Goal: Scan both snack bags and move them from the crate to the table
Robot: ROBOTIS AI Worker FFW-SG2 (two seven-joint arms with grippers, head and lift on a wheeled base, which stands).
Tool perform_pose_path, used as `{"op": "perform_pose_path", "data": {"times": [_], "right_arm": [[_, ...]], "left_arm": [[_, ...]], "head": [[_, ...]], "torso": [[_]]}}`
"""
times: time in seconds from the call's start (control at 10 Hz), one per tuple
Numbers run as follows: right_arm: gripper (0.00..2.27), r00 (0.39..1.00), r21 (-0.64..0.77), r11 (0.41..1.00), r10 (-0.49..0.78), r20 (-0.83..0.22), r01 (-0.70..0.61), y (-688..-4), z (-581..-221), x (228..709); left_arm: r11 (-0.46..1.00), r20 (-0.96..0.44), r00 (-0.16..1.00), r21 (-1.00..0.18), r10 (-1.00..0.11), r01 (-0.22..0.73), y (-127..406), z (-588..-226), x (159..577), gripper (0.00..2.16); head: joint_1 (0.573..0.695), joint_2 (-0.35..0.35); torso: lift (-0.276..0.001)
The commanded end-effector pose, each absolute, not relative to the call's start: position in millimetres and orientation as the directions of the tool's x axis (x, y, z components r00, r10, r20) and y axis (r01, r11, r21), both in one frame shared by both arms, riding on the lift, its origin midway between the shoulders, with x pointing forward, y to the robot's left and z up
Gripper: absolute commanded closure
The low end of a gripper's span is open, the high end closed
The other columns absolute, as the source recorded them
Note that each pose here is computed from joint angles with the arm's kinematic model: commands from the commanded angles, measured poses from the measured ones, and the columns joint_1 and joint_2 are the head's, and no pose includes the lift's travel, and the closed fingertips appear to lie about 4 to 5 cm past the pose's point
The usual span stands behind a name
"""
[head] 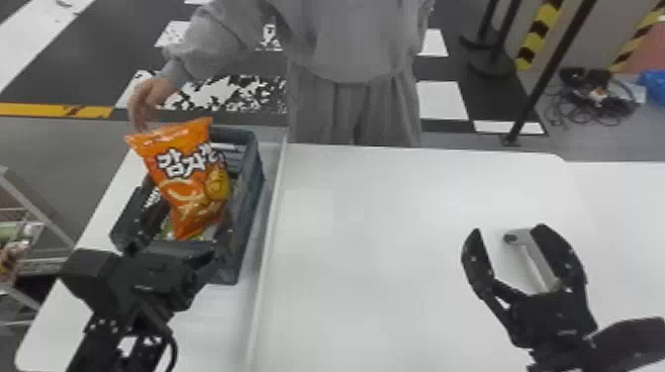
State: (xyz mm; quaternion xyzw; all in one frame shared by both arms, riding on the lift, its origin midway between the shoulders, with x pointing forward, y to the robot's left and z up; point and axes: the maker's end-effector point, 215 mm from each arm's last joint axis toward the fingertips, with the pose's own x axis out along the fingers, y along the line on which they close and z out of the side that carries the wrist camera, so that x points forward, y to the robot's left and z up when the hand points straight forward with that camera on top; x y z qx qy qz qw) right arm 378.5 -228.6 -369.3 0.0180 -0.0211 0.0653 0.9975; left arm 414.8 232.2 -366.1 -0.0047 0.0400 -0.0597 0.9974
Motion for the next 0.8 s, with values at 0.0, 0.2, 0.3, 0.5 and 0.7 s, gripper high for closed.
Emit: {"op": "perform_pose_path", "data": {"times": [0.0, 0.2, 0.3, 0.5, 0.7], "right_arm": [[0.13, 0.991, 0.033, 0.991, 0.128, 0.044, -0.130, -229, -370, 378], [0.11, 0.990, 0.037, 0.990, 0.135, 0.038, -0.137, -225, -371, 380], [0.08, 0.990, 0.040, 0.989, 0.140, 0.034, -0.141, -223, -372, 382], [0.10, 0.988, 0.039, 0.988, 0.148, 0.039, -0.149, -220, -370, 385], [0.11, 0.988, 0.044, 0.987, 0.154, 0.025, -0.155, -217, -373, 388]], "left_arm": [[0.996, -0.073, 0.993, -0.003, -0.093, 0.093, 246, -362, 418, 0.14], [0.998, -0.100, 0.994, 0.021, -0.049, 0.052, 272, -363, 435, 0.14], [0.999, -0.121, 0.992, 0.035, -0.027, 0.032, 289, -364, 445, 0.15], [1.000, -0.160, 0.987, 0.010, 0.014, -0.012, 326, -365, 466, 0.17], [0.998, -0.214, 0.976, -0.043, 0.040, -0.050, 363, -376, 489, 0.17]], "head": [[0.695, 0.004], [0.695, 0.024], [0.695, 0.046], [0.695, 0.095], [0.695, 0.138]], "torso": [[-0.037], [-0.037], [-0.037], [-0.037], [-0.037]]}}
